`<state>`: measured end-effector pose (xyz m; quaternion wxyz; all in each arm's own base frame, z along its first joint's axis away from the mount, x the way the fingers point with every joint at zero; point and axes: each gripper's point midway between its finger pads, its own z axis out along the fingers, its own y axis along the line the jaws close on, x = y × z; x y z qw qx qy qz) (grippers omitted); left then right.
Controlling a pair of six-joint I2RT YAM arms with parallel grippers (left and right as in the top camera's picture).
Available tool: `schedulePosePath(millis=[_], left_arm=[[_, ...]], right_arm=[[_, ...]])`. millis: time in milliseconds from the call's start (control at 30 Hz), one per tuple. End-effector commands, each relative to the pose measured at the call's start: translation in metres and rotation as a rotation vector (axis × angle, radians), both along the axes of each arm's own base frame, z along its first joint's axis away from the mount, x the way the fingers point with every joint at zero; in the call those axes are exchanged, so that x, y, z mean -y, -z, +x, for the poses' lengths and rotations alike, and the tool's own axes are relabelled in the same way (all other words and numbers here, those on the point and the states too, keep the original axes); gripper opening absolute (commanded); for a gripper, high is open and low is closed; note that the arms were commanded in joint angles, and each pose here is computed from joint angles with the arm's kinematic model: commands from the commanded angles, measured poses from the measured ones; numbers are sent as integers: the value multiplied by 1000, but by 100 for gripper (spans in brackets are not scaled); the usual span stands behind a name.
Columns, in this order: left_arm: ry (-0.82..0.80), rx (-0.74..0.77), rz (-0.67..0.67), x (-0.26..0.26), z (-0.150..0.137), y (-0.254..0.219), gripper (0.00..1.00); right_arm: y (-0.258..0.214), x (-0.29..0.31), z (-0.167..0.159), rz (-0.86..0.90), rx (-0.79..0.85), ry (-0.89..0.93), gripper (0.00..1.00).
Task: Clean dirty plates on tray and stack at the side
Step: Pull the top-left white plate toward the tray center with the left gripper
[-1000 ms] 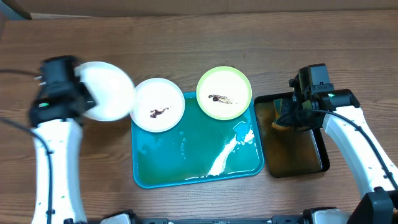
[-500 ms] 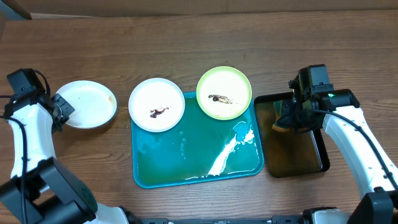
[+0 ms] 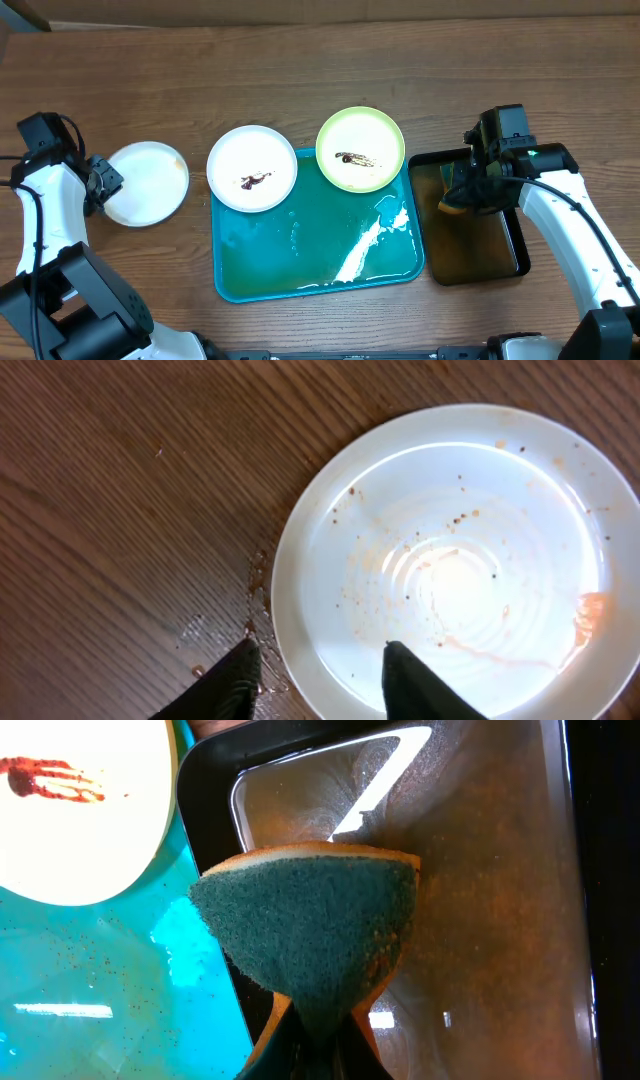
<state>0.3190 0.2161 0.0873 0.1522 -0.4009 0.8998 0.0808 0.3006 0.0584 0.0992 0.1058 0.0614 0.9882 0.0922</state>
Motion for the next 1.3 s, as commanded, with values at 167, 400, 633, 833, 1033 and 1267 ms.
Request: schedulePosePath(millis=[167,400,633,833,1033,1267], left_arm=[[261,284,-174,54,64,-54,67],[676,420,-105,125,116,-98,65],[834,338,-3,174,142,-72,100],[885,239,-60,199,147,-22,100],[884,119,-133,204,137,26,85],[871,34,-209,208,121,52,38]], right_arm=[[-12,-2,7,8,43,-6,4],[-12,-2,7,8,42,-6,4],[-12,-1,6,7,36,-6,4],[-11,-1,4,7,29,-6,4],[-11,-1,3,6,24,-6,4],[-11,-1,3,6,24,-6,4]])
